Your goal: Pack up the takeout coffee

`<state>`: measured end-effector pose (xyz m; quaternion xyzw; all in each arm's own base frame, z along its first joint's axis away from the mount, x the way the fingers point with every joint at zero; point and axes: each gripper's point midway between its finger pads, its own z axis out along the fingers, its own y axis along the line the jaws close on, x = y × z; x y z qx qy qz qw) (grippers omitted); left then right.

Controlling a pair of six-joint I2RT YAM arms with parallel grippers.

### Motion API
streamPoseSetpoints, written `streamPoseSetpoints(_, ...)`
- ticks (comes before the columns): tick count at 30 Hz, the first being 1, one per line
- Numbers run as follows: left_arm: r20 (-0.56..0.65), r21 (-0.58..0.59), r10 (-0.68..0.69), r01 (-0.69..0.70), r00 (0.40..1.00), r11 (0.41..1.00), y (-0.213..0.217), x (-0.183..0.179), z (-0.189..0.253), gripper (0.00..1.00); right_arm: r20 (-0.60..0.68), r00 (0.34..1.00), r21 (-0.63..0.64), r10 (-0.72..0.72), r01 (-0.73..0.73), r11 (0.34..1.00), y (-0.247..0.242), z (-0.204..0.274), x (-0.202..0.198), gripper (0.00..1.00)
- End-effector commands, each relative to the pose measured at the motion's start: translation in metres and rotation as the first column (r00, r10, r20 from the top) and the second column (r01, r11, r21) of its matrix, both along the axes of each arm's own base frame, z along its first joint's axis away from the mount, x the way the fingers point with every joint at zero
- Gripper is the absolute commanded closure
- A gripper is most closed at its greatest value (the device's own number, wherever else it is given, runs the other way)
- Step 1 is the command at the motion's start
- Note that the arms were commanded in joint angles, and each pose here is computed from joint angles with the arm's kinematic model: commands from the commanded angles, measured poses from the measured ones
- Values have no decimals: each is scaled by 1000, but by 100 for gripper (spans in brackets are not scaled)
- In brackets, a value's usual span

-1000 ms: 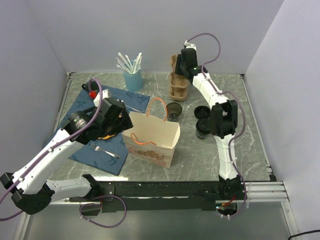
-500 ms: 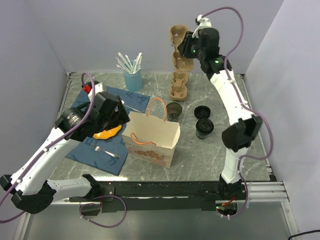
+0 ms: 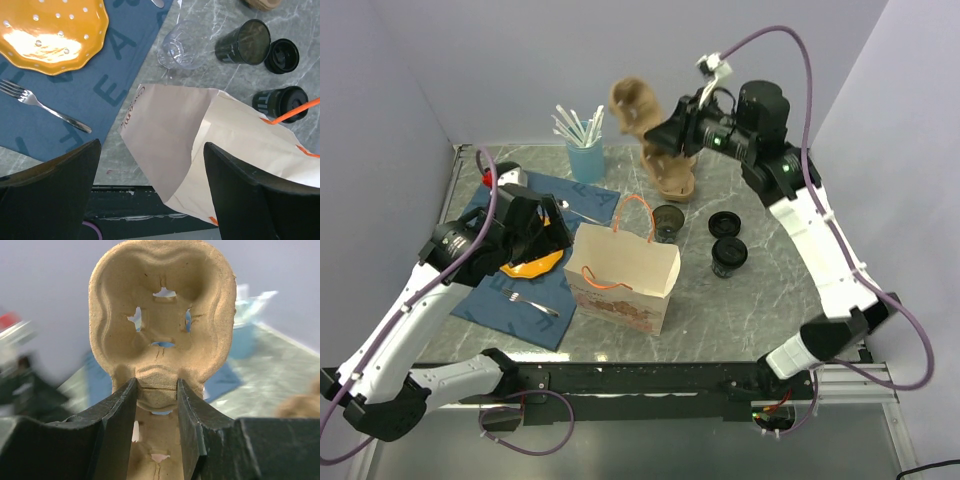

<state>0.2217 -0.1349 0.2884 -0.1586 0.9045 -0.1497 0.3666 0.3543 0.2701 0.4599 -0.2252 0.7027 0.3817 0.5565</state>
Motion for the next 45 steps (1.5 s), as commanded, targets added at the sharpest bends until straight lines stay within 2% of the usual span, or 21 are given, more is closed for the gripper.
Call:
streamPoseSetpoints(1, 36, -85, -60, 63, 998, 994, -8, 0, 11, 11, 64, 974, 45, 217, -220, 975, 22, 22, -76, 68)
streamPoseSetpoints(7, 58, -136, -81, 89, 995, 987, -8, -4, 13, 11, 13, 959, 92, 283, -283, 955, 34, 8, -114, 68)
streamPoseSetpoints(11, 140, -197, -124, 150, 982, 969, -15, -8, 25, 11, -27, 934, 144, 357, -350, 926, 45, 0, -132, 68)
streamPoseSetpoints(13, 160, -204, -170, 201, 972, 958, -21, -12, 18, 12, -52, 919, 162, 392, -380, 911, 51, -11, -135, 69)
streamPoseSetpoints(14, 210, -217, -168, 214, 963, 953, -20, -13, 26, 13, -68, 911, 172, 406, -390, 904, 54, -14, -137, 69)
streamPoseSetpoints(18, 246, -229, -188, 245, 951, 942, -22, -17, 22, 15, -88, 899, 178, 428, -409, 895, 62, -22, -138, 68)
streamPoseSetpoints(22, 199, -179, -208, 244, 958, 953, -19, -17, -1, 17, -116, 889, 184, 443, -419, 889, 69, -32, -136, 69)
streamPoseSetpoints(26, 215, -175, -212, 251, 953, 952, -18, -16, -5, 28, -144, 881, 162, 451, -429, 889, 73, -49, -137, 69)
streamPoseSetpoints(31, 214, -168, -217, 255, 952, 952, -20, -13, -6, 38, -148, 878, 54, 456, -453, 890, 73, -69, -142, 69)
streamPoseSetpoints(38, 210, -172, -215, 253, 954, 952, -21, -12, -9, 64, -127, 911, -82, 393, -404, 911, 68, -91, -141, 70)
streamPoseSetpoints(45, 232, -195, -235, 282, 944, 939, -29, -10, 1, 85, -141, 921, -241, 362, -387, 890, 69, -116, -147, 70)
